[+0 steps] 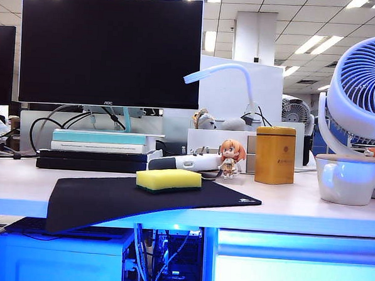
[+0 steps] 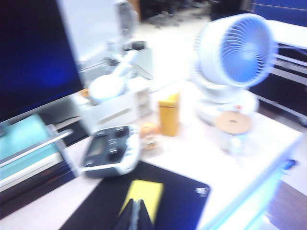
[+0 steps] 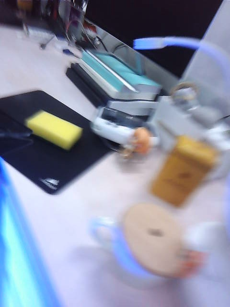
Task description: Open the drawer, place the cleaning sponge inside, then close the drawer.
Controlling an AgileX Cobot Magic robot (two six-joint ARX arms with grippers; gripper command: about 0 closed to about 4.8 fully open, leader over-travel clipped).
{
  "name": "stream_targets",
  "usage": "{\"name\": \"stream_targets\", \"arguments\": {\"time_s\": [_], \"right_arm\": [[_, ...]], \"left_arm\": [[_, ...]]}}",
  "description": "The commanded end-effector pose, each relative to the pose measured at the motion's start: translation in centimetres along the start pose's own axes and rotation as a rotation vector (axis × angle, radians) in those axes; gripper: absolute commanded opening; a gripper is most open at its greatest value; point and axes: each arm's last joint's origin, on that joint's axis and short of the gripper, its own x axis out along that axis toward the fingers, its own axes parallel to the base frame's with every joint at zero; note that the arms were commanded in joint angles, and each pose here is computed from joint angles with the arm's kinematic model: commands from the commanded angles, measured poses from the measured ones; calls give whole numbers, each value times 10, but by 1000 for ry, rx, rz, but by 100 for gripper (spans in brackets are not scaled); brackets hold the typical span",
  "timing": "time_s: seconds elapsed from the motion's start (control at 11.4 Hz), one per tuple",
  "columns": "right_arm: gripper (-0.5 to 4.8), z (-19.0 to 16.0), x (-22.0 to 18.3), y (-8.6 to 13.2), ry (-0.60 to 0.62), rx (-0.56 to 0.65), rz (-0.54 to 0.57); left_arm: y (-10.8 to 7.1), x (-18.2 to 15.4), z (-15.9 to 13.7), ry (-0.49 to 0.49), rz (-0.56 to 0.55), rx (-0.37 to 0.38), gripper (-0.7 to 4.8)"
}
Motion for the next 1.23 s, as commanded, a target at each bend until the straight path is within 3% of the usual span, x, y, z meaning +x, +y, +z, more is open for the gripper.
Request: {"name": "stream_targets", "arguments": {"time_s": [0.09,0.61,0.79,0.88,1.23], "right_arm": [[-2,-5,16,-11,54,99,-22],[-2,-16,29,-55,50,177,-8],[-2,-20,31,-81,25,189,35],[-2,-29,31,-110,14,216,54],[-2,-40,21,-152,-72,296,-49]], "left_arm": [[-15,8,2,8,-103,21,-5],[-19,14,-10,128,-189,-13,-5],[-21,17,-19,247,-229,-54,-5],[-22,21,-19,256,-283,-69,-5],[-23,21,-18,235,-328,-74,-5]]}}
